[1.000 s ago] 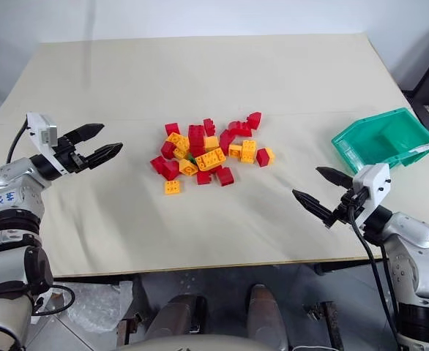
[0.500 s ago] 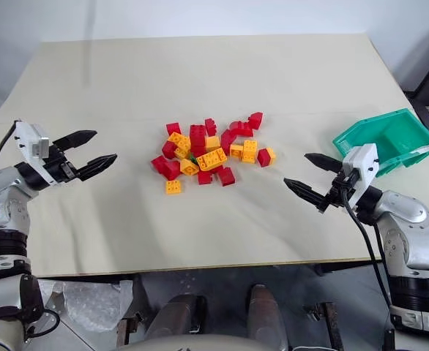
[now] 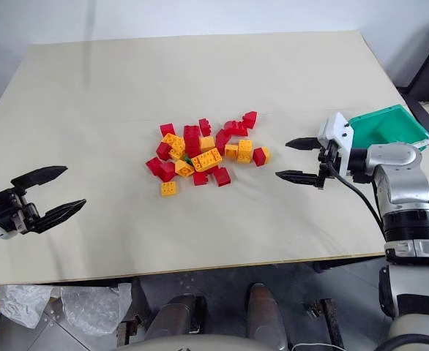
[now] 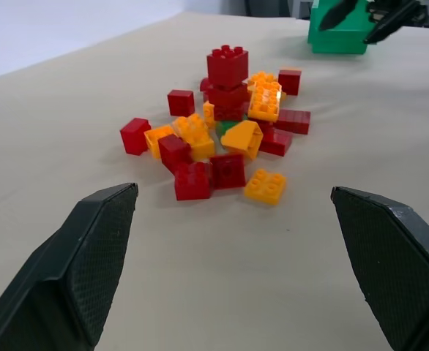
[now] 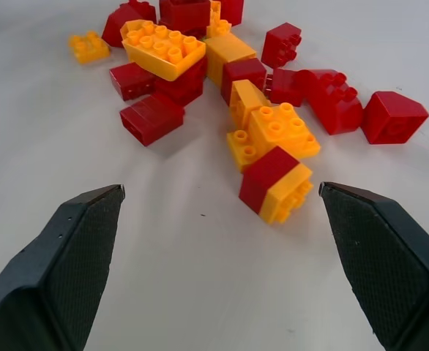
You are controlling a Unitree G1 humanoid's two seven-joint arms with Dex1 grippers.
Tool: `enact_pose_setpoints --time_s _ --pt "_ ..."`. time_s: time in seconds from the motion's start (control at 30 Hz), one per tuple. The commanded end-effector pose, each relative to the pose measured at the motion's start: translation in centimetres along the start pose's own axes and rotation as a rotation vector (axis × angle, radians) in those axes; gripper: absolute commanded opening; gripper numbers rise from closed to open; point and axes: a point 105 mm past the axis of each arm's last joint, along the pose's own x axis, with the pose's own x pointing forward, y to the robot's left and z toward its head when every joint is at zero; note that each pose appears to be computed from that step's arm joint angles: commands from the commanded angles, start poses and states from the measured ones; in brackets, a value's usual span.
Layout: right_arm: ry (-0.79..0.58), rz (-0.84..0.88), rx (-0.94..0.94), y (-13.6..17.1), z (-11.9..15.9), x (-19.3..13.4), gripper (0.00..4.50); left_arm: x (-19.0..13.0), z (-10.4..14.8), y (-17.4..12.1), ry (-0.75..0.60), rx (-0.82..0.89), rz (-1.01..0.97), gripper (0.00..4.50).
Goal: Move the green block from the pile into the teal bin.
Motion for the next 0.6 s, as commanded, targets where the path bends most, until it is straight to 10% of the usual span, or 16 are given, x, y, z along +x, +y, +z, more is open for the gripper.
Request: enact_pose_setpoints --time_s 0.03,0.17,0.6 --pt "-0.029 -0.001 -0.040 0.2 1.2 0.6 4.48 -0.2 1.3 -0.2 -0.040 0.044 0.013 4.50" --pt "-0.065 -0.038 -0.045 0.1 2.6 1.4 3.91 -0.1 1.3 -0.3 -0.052 0.039 -0.005 4.50" --pt "-0.178 0.030 0.016 5.3 6.3 5.5 0.03 0.5 1.7 -0.7 -0.124 0.031 -0.068 4.50"
